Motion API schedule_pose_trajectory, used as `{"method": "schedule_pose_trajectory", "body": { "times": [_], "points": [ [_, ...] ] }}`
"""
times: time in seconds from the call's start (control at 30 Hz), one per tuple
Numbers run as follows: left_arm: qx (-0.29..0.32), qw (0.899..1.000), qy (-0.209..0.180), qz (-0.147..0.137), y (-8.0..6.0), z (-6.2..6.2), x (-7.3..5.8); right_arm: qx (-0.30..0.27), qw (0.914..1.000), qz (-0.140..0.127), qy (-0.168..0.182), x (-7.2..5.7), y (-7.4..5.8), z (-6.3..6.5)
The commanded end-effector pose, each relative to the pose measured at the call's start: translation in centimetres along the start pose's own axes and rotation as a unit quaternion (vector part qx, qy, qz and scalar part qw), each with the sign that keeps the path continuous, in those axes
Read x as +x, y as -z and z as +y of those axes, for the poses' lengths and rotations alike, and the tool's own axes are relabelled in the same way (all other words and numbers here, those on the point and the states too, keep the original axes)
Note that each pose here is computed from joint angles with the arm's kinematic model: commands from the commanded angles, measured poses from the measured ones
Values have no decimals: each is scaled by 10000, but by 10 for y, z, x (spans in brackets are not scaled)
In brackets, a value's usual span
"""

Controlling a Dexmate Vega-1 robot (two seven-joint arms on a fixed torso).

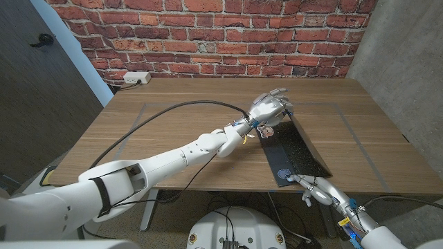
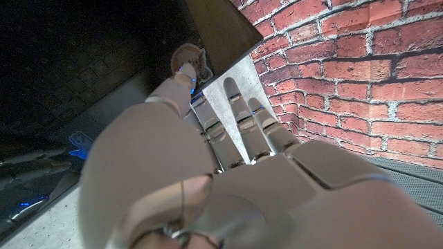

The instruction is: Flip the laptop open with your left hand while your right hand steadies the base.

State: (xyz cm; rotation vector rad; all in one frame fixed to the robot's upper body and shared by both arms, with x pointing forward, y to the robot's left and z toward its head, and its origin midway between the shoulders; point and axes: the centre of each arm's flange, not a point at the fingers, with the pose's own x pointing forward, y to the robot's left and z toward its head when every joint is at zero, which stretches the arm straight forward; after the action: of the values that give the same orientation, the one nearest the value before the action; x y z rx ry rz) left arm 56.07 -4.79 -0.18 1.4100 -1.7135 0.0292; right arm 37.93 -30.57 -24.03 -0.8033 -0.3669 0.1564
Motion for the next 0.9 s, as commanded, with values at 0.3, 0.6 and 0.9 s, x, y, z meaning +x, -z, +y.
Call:
{"method": "schedule_pose_trajectory", "body": {
  "times": [0.3, 0.6, 0.9],
  "points": [
    [259, 9987, -341, -292, 2, 7, 68, 29, 10000, -6, 56, -2, 0, 2],
    [337, 9982, -305, -386, -4, 5, 83, -14, 10000, -6, 51, -2, 0, 1],
    [443, 9982, -182, -366, -3, 3, 92, -49, 10000, -19, 48, -2, -1, 0]
  ]
}}
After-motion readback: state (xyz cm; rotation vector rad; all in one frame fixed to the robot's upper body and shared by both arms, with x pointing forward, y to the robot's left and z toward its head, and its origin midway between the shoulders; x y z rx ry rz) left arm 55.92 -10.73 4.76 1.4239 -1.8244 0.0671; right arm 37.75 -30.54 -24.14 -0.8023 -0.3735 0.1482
